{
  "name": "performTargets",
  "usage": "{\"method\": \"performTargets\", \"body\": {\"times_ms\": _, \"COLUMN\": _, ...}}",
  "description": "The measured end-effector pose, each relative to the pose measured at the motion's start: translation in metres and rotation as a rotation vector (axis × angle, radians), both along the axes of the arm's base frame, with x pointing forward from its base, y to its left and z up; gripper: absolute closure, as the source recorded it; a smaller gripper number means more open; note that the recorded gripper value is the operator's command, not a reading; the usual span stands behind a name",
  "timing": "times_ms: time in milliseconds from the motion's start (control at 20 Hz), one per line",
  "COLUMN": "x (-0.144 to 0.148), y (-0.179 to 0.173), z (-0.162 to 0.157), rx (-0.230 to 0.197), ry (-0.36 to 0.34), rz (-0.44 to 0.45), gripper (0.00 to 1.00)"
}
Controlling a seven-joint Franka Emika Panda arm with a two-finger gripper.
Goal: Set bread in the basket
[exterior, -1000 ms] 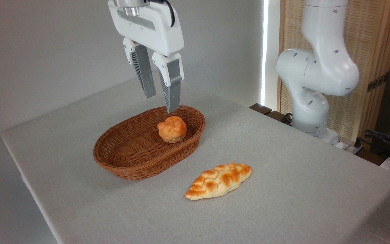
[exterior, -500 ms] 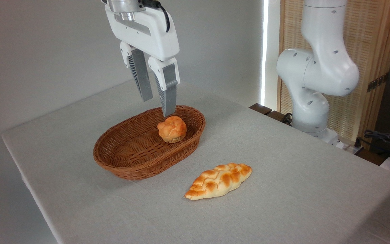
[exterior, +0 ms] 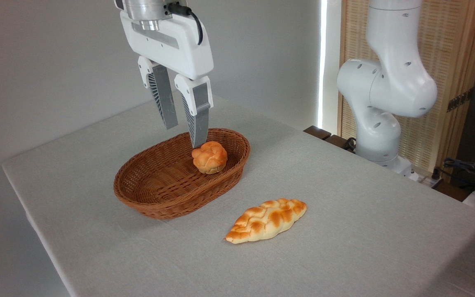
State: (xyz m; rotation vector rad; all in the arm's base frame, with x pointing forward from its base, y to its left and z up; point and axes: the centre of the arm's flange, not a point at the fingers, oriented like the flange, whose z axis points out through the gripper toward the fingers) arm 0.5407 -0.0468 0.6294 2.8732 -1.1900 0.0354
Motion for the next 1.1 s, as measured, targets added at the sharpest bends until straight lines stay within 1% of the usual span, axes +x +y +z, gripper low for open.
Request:
{"method": "performTargets", "body": {"times_ms": 550, "x": 0.0027, "y": 0.0063, "z": -0.0011, "rx": -0.002, "ry": -0.006, "rz": 0.012, "gripper": 0.00}}
{"method": "performTargets", "body": {"times_ms": 1100, "x": 0.0027, "y": 0.0054, "z": -0.0012, "rx": -0.003, "ry": -0.006, "rz": 0.010, "gripper": 0.00}}
